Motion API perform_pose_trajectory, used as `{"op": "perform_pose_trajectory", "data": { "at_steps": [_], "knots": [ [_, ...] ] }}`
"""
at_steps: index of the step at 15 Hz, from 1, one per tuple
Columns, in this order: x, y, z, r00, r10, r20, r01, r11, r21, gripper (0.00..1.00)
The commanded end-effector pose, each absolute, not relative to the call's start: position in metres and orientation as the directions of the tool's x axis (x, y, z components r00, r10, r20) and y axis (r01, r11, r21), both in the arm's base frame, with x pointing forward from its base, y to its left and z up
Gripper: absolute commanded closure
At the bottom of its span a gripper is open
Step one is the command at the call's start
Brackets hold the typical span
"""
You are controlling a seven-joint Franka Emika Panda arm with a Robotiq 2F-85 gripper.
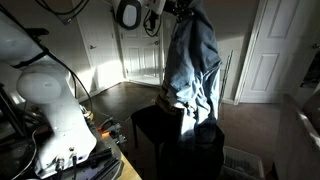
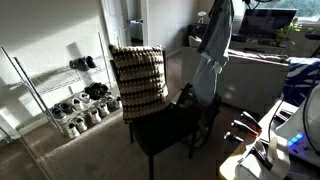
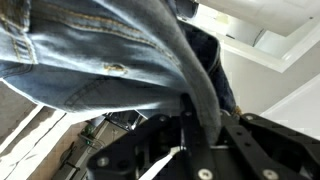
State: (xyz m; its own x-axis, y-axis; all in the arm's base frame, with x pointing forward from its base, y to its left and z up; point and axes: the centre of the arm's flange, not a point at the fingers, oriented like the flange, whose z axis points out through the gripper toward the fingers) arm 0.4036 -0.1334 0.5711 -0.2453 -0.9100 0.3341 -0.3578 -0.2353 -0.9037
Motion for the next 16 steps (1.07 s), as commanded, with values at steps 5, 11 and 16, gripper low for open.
{"op": "perform_pose_trajectory", "data": {
  "at_steps": [5,11,16],
  "knots": [
    [0.362,-0.141,0.56,-0.179,-0.896,0.406,-0.394,-0.312,-0.864,0.98],
    [0.376,-0.126,0.546,-0.119,-0.892,0.436,-0.449,-0.343,-0.825,0.98],
    [0.413,-0.118,0.565,-0.149,-0.879,0.453,-0.416,-0.36,-0.835,0.98]
  ]
}}
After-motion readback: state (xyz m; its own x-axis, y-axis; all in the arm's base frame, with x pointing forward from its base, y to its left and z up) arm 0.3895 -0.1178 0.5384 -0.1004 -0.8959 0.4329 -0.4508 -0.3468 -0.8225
